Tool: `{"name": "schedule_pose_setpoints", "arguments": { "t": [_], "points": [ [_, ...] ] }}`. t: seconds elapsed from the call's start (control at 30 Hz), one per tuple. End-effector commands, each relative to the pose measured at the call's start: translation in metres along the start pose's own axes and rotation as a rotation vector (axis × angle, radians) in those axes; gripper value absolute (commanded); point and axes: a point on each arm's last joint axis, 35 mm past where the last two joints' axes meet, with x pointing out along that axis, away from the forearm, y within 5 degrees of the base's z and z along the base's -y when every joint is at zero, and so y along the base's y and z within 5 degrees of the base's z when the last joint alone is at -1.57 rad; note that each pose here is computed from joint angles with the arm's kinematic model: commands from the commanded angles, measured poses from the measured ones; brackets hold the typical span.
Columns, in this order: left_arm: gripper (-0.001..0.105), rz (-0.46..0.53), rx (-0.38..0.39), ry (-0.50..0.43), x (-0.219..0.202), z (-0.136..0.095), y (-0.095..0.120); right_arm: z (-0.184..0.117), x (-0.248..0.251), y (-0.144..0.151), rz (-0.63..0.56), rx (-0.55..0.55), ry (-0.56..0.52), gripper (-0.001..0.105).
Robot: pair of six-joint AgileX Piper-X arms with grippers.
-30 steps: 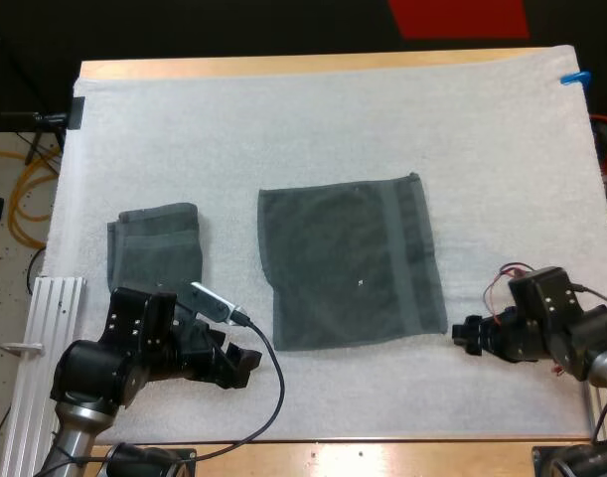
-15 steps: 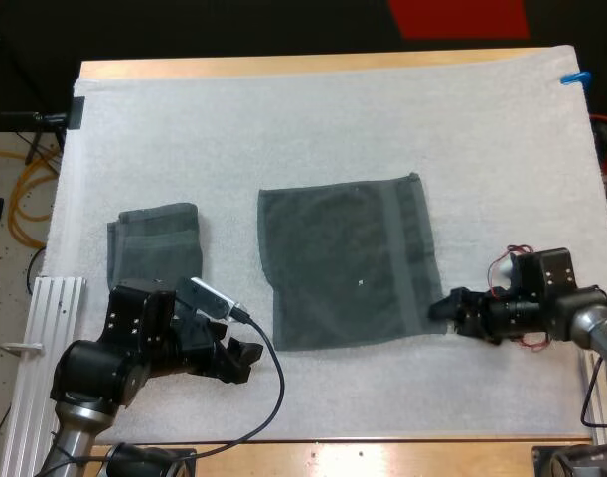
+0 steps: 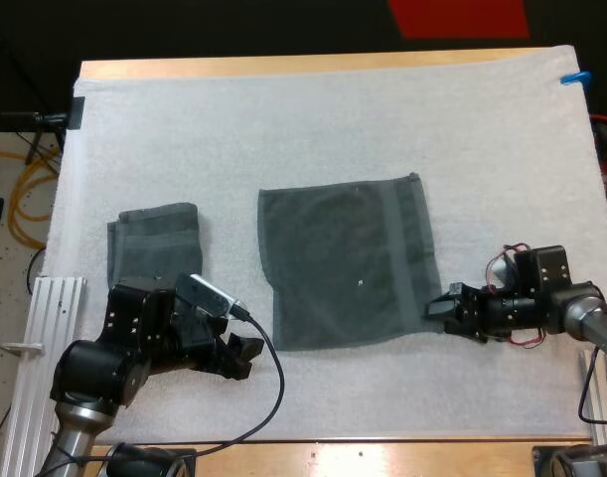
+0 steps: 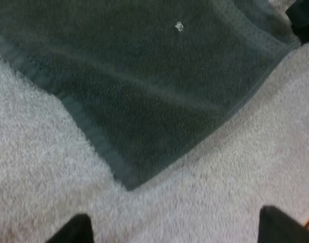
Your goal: Pick towel from pile fold and stack
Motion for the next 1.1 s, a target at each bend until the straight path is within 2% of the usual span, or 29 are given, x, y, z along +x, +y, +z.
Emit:
{"name": "schedule_pose_setpoints", "arguments": {
  "t": [0.0,0.07,0.2,0.33,0.4,0.57,0.93,1.07],
  "points": [
    [0.064,-0.012,0.007,-0.013,-0.001,0.001,-0.001,-0.006,0.003,-0.006,-0.040,0.031,0.024,0.041],
    [0.064,-0.012,0.007,-0.013,-0.001,0.001,-0.001,-0.006,0.003,-0.006,-0.048,0.031,0.023,0.030],
    [0.064,-0.012,0.009,-0.017,0.001,0.000,0.000,-0.005,0.003,-0.006,-0.050,0.021,0.013,0.001],
    [0.064,-0.015,-0.036,-0.036,0.010,0.000,0.004,-0.004,0.003,-0.006,-0.049,0.013,0.006,0.000],
    [0.064,-0.018,-0.115,-0.042,0.019,0.000,0.009,-0.004,0.003,-0.006,-0.049,0.013,0.006,0.000],
    [0.064,-0.032,-0.213,-0.020,0.041,-0.001,0.020,-0.004,0.003,-0.006,-0.049,0.013,0.006,0.000],
    [0.064,-0.043,-0.332,0.172,0.098,0.005,0.048,-0.004,0.004,-0.006,-0.033,0.013,0.010,0.000],
    [0.064,-0.107,-0.386,0.231,0.121,0.006,0.057,-0.004,0.004,-0.006,-0.033,0.013,0.010,0.000]
  ]
}}
